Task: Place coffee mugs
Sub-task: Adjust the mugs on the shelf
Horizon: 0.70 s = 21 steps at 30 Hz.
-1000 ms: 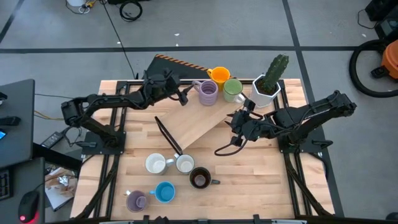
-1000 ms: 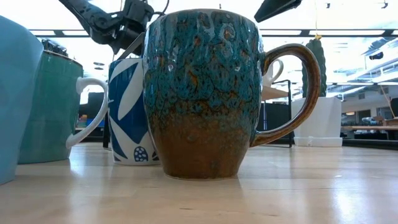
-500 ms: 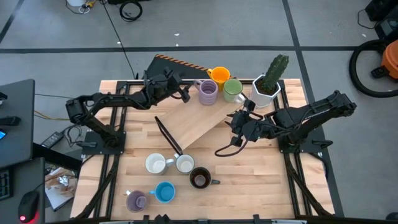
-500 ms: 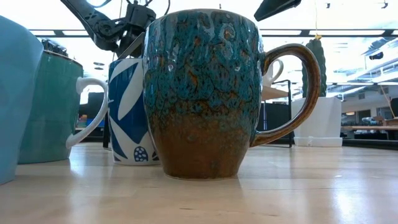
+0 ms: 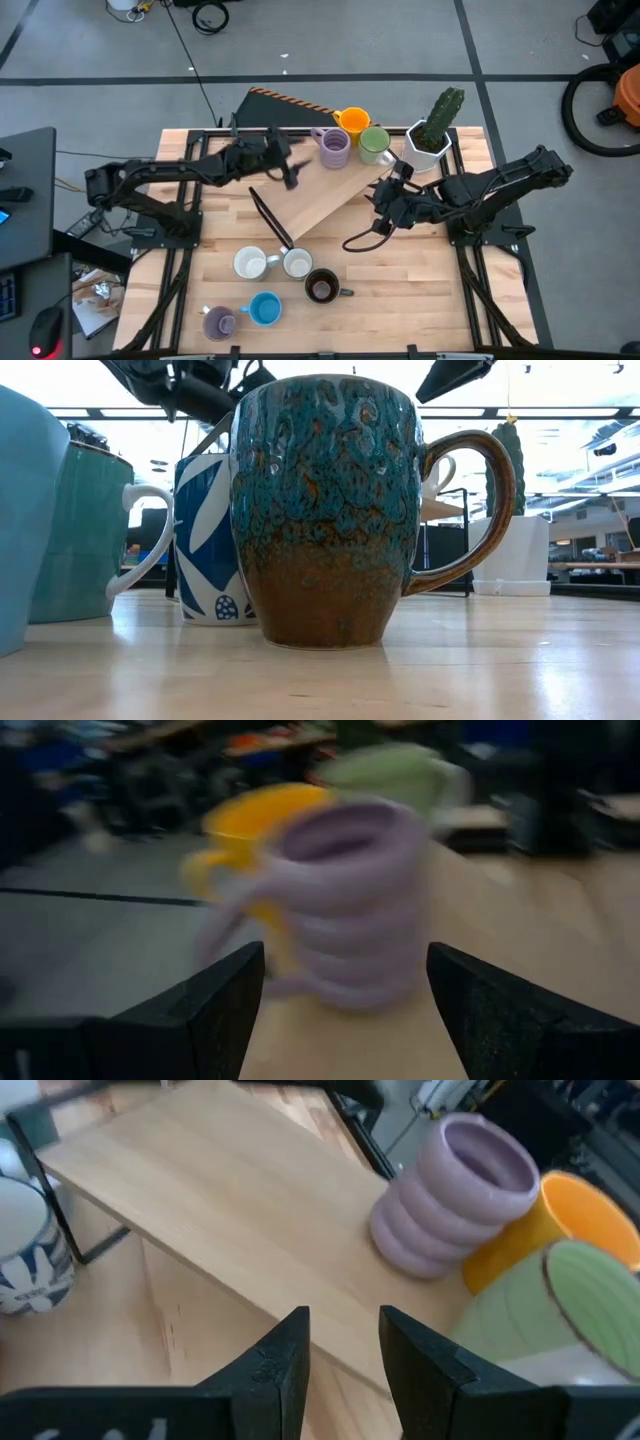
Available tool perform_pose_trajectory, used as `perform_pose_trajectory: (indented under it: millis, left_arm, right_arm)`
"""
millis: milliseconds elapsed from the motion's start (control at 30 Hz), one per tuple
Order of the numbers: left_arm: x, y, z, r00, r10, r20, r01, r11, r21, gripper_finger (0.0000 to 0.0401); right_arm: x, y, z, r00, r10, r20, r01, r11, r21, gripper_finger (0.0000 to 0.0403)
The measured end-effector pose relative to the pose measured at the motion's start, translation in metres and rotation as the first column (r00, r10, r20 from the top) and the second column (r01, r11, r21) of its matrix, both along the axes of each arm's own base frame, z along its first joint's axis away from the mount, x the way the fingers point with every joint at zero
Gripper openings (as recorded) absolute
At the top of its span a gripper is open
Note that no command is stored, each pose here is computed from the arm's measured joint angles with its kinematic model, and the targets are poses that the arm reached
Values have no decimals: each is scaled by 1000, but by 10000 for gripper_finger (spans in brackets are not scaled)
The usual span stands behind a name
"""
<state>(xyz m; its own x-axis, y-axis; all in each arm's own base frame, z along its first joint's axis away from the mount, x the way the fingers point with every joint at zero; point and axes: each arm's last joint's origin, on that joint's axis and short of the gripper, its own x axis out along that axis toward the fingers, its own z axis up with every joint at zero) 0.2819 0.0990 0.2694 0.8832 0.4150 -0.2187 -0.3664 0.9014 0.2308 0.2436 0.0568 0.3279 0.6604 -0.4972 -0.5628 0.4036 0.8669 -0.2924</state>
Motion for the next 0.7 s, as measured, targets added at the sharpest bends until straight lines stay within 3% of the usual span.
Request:
perform_pose_trajectory:
  millis: [333, 500, 700]
  left_arm:
    - [6, -51, -10, 980, -137, -146, 139, 990, 5, 286]
    - [4, -39, -6, 988, -77, -132, 84, 995, 48, 286]
    - [1, -22, -5, 980, -190, -60, 184, 979, -86, 285]
  right_arm:
    - [-8, 4, -6, 998, -44, -39, 47, 996, 73, 128]
    - [-17, 1, -4, 996, -70, -53, 73, 996, 60, 128]
    - [-26, -5, 5, 998, -55, -28, 58, 995, 80, 128]
